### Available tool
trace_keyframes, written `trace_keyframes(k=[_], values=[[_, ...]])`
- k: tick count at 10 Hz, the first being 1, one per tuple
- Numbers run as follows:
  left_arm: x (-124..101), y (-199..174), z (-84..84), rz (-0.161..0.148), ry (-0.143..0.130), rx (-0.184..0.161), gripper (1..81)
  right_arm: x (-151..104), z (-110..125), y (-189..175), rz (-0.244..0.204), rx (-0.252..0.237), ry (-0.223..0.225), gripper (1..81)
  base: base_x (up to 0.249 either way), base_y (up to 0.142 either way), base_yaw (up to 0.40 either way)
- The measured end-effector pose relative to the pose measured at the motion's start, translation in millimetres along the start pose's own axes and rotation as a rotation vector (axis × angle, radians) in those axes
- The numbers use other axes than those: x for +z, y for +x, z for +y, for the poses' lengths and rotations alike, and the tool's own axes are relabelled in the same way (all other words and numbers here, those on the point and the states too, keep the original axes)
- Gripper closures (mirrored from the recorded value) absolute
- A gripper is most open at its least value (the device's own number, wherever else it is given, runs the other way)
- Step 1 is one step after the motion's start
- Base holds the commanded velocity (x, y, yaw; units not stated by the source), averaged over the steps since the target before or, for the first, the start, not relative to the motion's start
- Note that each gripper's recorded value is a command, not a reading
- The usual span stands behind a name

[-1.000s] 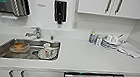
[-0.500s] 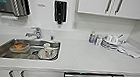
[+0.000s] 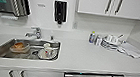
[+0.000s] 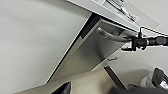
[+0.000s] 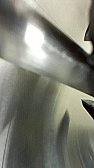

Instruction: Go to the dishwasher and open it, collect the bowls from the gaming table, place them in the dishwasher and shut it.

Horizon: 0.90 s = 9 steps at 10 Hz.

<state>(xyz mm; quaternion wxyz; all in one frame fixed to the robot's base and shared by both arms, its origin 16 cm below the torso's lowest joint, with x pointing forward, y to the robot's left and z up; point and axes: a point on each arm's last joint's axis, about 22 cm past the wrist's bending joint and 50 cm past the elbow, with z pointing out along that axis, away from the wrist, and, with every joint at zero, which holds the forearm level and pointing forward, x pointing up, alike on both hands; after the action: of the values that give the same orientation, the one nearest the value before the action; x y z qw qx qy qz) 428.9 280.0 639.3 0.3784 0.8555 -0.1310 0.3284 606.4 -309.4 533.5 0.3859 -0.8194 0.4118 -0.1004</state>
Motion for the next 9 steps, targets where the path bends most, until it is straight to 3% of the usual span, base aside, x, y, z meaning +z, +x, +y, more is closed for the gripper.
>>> trace_keyframes(k=[7,9], values=[[1,2,-0.6,0.002,-0.001,0.000,1.0,3,-6,2,0.008,0.009,0.019,1.0,-0.029,0.000,0.000],[0,-2,0.0,-0.006,0.000,-0.003,1.0,0,16,-6,-0.012,0.015,-0.027,1.0,-0.073,0.000,0.000]])
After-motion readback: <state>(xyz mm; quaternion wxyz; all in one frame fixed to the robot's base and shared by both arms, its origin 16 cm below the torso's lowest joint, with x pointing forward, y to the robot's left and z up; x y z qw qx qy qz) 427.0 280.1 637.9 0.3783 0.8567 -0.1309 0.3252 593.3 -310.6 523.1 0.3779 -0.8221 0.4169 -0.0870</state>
